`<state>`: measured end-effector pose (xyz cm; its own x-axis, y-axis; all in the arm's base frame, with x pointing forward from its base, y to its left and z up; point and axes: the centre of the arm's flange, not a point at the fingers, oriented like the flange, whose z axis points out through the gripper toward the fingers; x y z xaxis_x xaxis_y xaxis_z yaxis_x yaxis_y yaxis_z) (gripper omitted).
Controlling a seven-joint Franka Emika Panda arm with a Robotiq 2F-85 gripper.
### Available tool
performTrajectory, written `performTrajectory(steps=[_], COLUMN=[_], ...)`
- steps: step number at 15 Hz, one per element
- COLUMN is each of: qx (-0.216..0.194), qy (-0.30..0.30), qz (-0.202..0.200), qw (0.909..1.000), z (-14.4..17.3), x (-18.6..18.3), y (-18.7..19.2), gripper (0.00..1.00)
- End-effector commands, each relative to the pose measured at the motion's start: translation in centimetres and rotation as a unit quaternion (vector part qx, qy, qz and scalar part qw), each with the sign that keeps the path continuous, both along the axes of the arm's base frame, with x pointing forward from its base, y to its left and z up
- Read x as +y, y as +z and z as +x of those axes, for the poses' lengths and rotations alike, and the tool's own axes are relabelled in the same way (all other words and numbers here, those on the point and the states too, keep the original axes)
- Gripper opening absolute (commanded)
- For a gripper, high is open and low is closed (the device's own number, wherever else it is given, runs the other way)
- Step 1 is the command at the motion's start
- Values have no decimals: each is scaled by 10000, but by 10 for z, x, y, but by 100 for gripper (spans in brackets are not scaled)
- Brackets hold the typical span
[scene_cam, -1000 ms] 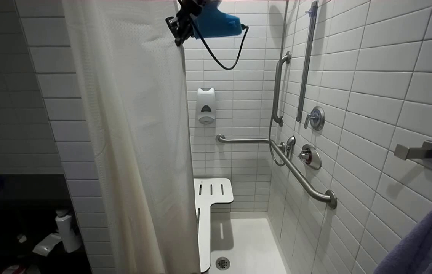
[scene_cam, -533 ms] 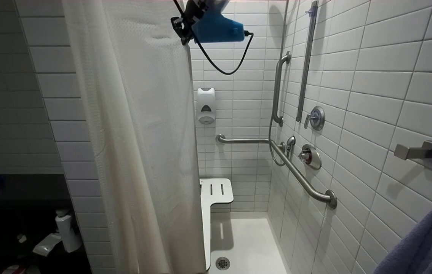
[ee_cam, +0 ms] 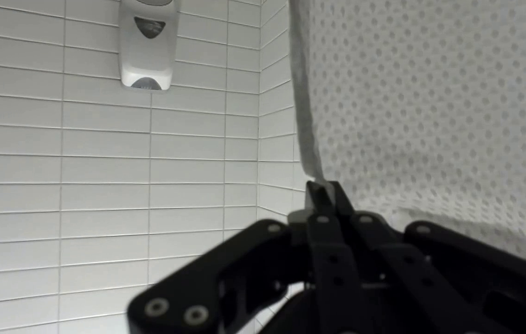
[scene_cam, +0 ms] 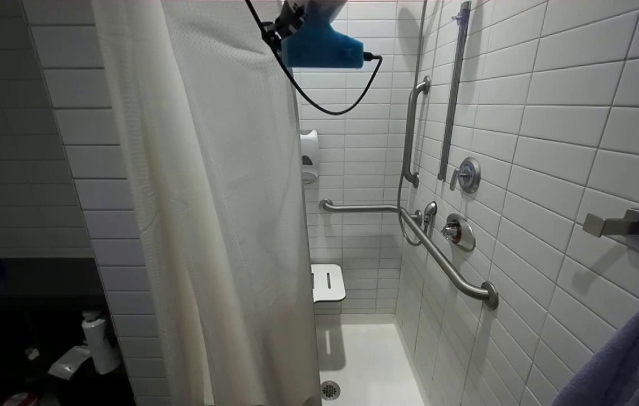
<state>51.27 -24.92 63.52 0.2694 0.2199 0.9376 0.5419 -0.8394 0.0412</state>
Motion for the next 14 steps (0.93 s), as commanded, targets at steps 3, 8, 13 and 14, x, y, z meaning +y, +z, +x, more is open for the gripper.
performTrajectory(steps=[3, 8, 13, 14], qx=[-146, -131, -153, -171], qy=[-350, -488, -742, -806], qz=[260, 395, 680, 750], qw=[9989, 9979, 9948, 9938], z=[-13, -14, -17, -17], x=[10, 10, 7, 7], y=[4, 2, -1, -2], gripper=[1, 1, 1, 1])
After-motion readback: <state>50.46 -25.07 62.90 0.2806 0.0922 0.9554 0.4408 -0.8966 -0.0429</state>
